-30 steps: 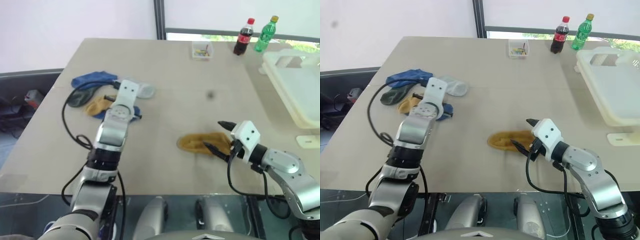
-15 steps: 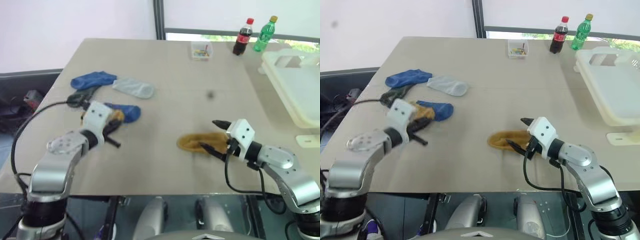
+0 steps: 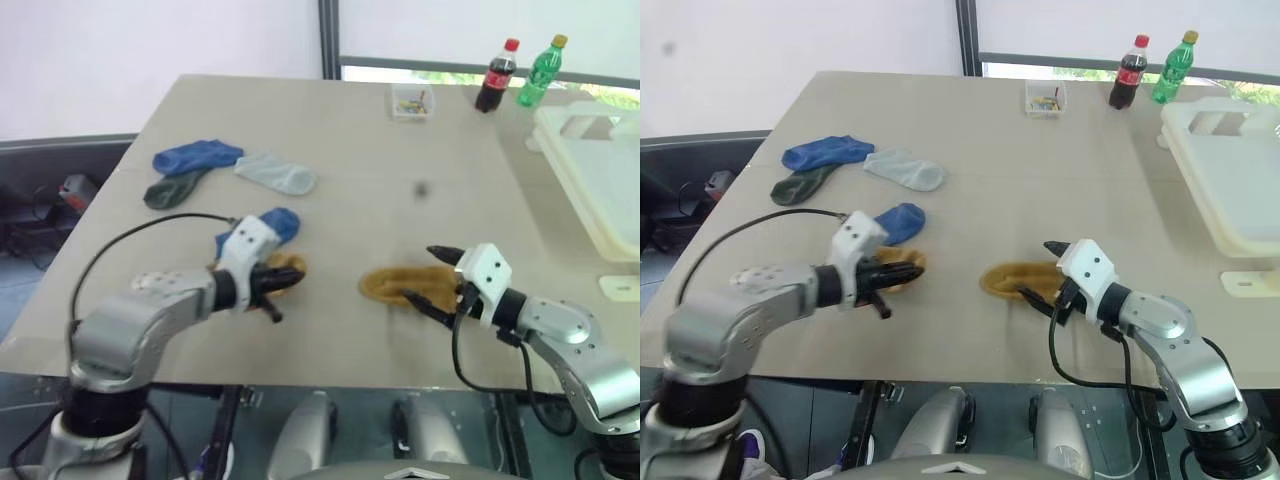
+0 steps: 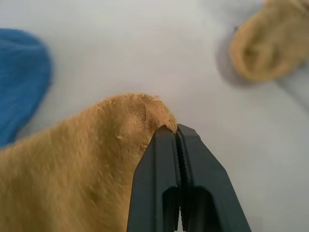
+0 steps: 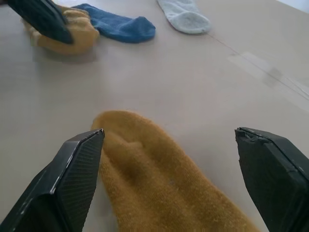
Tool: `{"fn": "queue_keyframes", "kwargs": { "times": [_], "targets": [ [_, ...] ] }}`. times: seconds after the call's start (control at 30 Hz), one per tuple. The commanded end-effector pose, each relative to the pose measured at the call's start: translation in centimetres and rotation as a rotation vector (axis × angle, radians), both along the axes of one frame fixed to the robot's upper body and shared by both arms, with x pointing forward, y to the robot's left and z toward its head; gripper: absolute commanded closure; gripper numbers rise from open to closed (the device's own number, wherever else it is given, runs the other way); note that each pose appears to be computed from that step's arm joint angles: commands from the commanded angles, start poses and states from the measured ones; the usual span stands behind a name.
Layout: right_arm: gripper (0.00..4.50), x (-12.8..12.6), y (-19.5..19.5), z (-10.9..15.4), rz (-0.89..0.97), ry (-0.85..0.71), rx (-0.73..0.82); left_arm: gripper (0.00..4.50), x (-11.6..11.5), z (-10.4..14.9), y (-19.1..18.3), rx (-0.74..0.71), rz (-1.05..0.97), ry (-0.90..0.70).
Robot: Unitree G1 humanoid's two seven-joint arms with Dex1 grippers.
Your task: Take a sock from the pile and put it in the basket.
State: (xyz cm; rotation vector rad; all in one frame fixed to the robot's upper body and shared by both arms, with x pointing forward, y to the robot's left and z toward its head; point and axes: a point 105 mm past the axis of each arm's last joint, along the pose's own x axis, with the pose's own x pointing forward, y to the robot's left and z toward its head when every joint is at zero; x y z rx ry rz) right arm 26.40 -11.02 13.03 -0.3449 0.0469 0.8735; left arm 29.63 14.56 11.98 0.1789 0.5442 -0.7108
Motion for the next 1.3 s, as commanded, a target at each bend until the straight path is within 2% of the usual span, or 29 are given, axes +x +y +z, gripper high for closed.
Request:
{"fn": "queue_keyframes", "kwargs": {
  "times": [0.03, 0.23, 0.43, 0.5, 0.63, 0.67, 0.83, 0.93, 1.07, 1.17, 1.3],
  "targets": [
    [0.00, -0.4, -0.5, 1.7, -0.024, -0.070, -0.003, 4.44, 4.2, -0.4, 4.0, 0.154, 0.250, -0.085],
    [0.00, -0.7, -1.0, 1.6, -0.055, -0.071, -0.007, 4.44, 5.9, 1.2, 6.3, 0.211, 0.271, -0.162],
    [0.00, -0.7, -0.8, 1.6, -0.059, -0.073, 0.000, 4.44, 5.5, 2.1, 6.1, 0.184, 0.200, -0.185],
    [0.00, -0.7, -0.8, 1.6, -0.058, -0.073, 0.001, 4.44, 4.2, 2.1, 4.7, 0.114, 0.107, -0.131],
    [0.00, -0.7, -0.8, 1.6, -0.055, -0.071, -0.001, 4.44, -0.3, 2.0, 0.6, -0.019, -0.166, 0.002],
    [0.00, -0.7, -0.8, 1.6, -0.054, -0.070, -0.002, 4.44, -0.4, 1.8, -0.2, -0.034, -0.168, 0.014],
    [0.00, -0.7, -0.8, 1.7, -0.050, -0.070, -0.004, 4.44, 2.2, 0.6, -3.3, -0.031, -0.097, -0.024],
    [0.00, -0.7, -0.9, 1.8, -0.058, -0.070, -0.003, 4.44, 5.1, 0.0, -5.1, -0.015, -0.007, -0.065],
    [0.00, -0.8, -1.1, 1.9, -0.062, -0.075, -0.015, 4.44, 6.2, -0.3, -8.9, -0.038, -0.080, -0.077],
    [0.00, -0.8, -1.3, 2.1, -0.076, -0.080, -0.014, 4.44, 7.3, 0.5, -12.5, -0.075, -0.148, -0.115],
    [0.00, -0.9, -1.5, 2.1, -0.088, -0.080, -0.021, 4.44, 8.0, 1.2, -14.9, -0.082, -0.220, -0.159]
  ]
}}
